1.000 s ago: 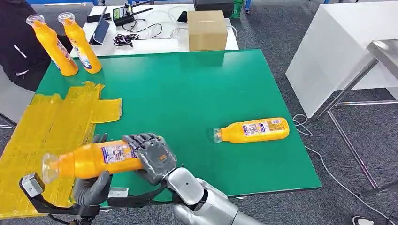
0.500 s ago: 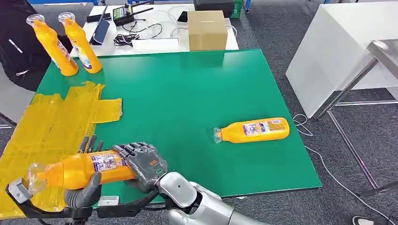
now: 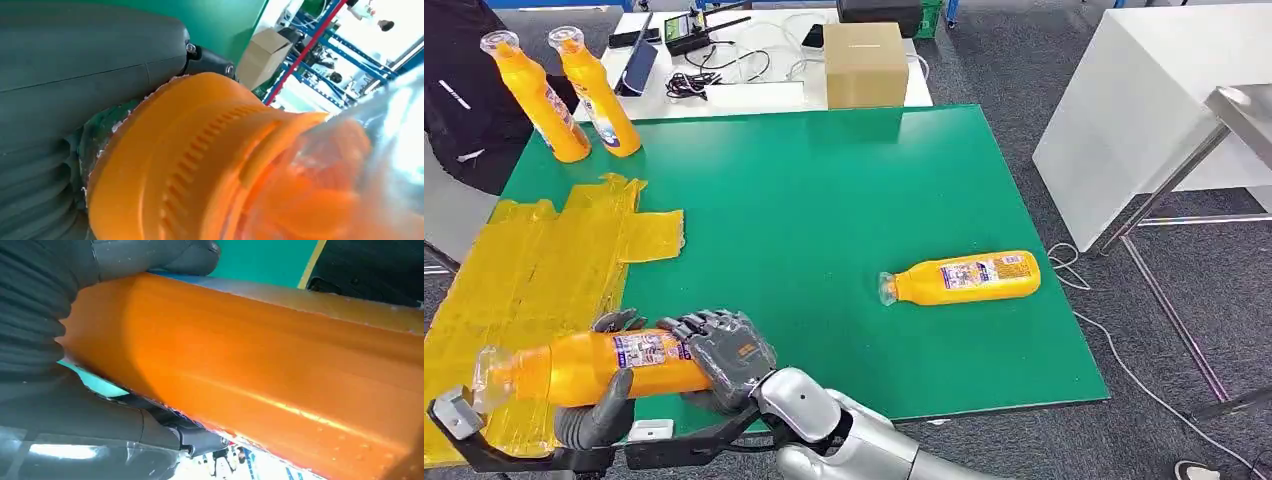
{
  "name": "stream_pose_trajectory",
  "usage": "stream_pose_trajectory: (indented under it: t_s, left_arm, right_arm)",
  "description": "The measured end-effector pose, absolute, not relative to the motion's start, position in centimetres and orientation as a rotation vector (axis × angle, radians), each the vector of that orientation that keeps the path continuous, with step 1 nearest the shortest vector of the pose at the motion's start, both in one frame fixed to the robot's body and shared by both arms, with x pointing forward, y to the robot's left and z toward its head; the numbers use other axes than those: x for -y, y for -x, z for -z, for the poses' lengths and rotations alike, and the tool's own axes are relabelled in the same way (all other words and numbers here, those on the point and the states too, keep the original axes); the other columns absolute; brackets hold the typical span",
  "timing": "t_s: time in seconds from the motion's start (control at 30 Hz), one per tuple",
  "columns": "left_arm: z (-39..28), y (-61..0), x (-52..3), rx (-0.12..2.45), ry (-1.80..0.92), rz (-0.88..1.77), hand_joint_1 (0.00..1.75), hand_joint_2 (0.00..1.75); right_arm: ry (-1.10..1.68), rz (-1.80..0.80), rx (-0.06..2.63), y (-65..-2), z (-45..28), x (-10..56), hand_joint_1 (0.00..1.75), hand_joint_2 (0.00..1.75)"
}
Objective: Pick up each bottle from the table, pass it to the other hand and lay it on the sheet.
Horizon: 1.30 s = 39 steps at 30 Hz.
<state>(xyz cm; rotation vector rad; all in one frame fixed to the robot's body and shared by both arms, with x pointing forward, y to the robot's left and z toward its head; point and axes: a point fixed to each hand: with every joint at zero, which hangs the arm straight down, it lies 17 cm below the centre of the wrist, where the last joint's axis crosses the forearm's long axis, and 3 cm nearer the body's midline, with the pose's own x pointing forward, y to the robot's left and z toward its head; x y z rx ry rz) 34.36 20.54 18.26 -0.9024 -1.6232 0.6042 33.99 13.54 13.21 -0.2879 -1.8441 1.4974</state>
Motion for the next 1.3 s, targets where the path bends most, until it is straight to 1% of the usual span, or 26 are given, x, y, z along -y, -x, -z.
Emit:
stream_pose_trajectory:
  t_s: [0.03, 0.1, 0.13, 0.23, 0.27, 0.3, 0.37, 0.4, 0.5, 0.7, 0.87, 1.3]
  left_arm:
    - [-18.3, -34.4, -20.6, 1.623, 0.902, -0.607, 1.75, 1.75]
    - [-18.3, -34.4, -20.6, 1.624, 0.902, -0.613, 1.75, 1.75]
    - [-18.3, -34.4, -20.7, 1.624, 0.902, -0.617, 1.75, 1.75]
    - [-18.2, -34.4, -20.8, 1.622, 0.898, -0.624, 1.75, 1.75]
    - [-18.2, -34.5, -20.8, 1.622, 0.896, -0.626, 1.75, 1.75]
    - [-18.2, -34.5, -20.8, 1.621, 0.895, -0.628, 1.75, 1.75]
    - [-18.2, -34.5, -20.8, 1.622, 0.892, -0.630, 1.75, 1.75]
    - [-18.1, -34.6, -20.8, 1.621, 0.888, -0.632, 1.75, 1.75]
    - [-18.1, -34.7, -20.9, 1.623, 0.874, -0.630, 1.75, 1.75]
    - [-18.5, -35.2, -21.5, 1.648, 0.840, -0.628, 1.75, 1.75]
    - [-18.3, -35.3, -22.5, 1.664, 0.800, -0.632, 1.75, 1.75]
    - [-18.1, -35.4, -23.2, 1.677, 0.762, -0.632, 1.75, 1.75]
  right_arm:
    - [0.284, -1.497, 1.842, -34.0, -13.2, -13.6, 1.75, 1.75]
    - [0.276, -1.497, 1.838, -33.9, -13.1, -13.6, 1.73, 1.75]
    - [0.273, -1.495, 1.838, -33.9, -13.1, -13.6, 1.45, 1.75]
    - [0.270, -1.486, 1.834, -33.9, -13.1, -13.6, 1.45, 1.75]
    - [0.270, -1.482, 1.834, -34.0, -13.1, -13.6, 0.31, 1.75]
    - [0.272, -1.477, 1.835, -34.0, -13.1, -13.5, 0.00, 1.75]
    - [0.274, -1.472, 1.836, -34.0, -13.0, -13.5, 0.00, 1.75]
    - [0.280, -1.462, 1.843, -34.0, -13.0, -13.4, 0.00, 0.00]
    - [0.293, -1.434, 1.834, -34.2, -12.4, -12.8, 0.00, 0.00]
    - [0.370, -1.306, 1.780, -36.7, -11.0, -9.1, 0.00, 0.00]
    - [0.404, -1.255, 1.725, -37.9, -9.6, -6.6, 0.00, 0.00]
    - [0.421, -1.228, 1.703, -38.5, -9.2, -5.3, 0.00, 0.00]
